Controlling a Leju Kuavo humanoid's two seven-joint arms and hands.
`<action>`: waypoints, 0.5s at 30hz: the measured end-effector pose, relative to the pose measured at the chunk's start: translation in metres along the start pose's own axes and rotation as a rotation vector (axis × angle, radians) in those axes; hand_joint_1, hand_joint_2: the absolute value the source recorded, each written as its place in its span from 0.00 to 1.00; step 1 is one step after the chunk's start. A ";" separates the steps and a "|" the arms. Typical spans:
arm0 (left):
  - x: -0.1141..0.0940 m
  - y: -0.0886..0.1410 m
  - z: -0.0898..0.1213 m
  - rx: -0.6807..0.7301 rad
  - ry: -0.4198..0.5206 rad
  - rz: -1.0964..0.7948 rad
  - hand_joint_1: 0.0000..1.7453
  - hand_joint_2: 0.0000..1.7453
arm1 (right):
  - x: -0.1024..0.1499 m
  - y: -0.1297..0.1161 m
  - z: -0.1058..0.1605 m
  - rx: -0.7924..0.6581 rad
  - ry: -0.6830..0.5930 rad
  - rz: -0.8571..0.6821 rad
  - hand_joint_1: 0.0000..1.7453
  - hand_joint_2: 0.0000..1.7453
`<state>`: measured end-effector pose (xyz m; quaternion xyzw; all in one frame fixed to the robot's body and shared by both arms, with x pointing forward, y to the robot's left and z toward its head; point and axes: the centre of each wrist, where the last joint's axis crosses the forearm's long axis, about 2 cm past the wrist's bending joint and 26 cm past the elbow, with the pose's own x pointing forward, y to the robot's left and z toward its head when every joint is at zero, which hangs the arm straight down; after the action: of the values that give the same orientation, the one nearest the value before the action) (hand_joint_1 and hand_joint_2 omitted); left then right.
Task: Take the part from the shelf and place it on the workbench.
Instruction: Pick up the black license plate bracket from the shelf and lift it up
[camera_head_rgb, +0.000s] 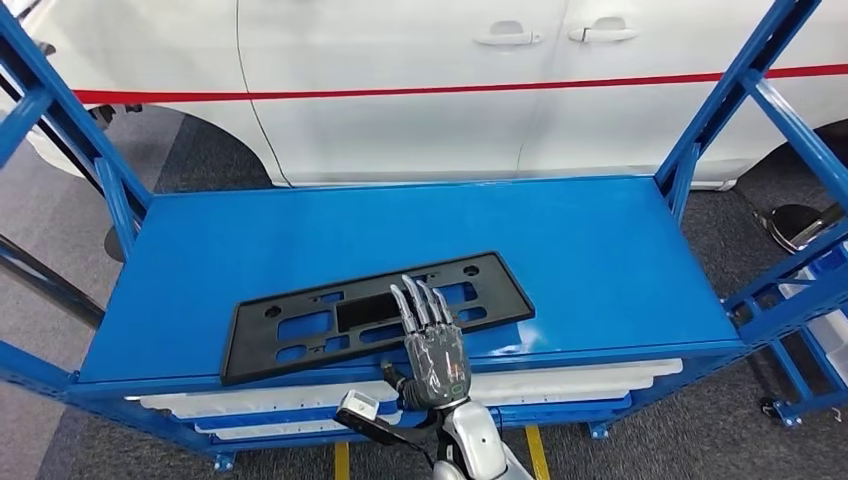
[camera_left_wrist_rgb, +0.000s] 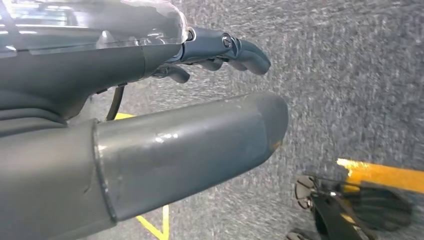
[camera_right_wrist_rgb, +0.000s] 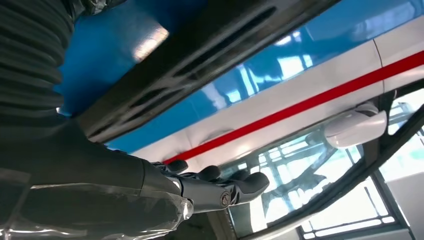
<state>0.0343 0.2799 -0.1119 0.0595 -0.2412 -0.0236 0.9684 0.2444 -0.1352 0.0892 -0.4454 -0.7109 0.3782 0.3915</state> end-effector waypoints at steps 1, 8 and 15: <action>0.000 0.000 0.000 0.002 0.003 -0.007 0.00 0.00 | 0.000 0.000 -0.001 0.000 0.004 0.006 0.00 1.00; 0.001 0.001 0.000 0.005 0.012 -0.056 0.00 0.00 | 0.001 0.009 -0.003 0.028 0.070 0.081 0.00 1.00; 0.002 0.003 -0.001 0.005 0.003 -0.074 0.00 0.00 | -0.004 0.017 -0.015 0.036 -0.070 0.195 0.00 1.00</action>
<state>0.0371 0.2827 -0.1116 0.0706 -0.2373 -0.0586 0.9671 0.2645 -0.1308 0.0788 -0.4920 -0.6702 0.4426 0.3358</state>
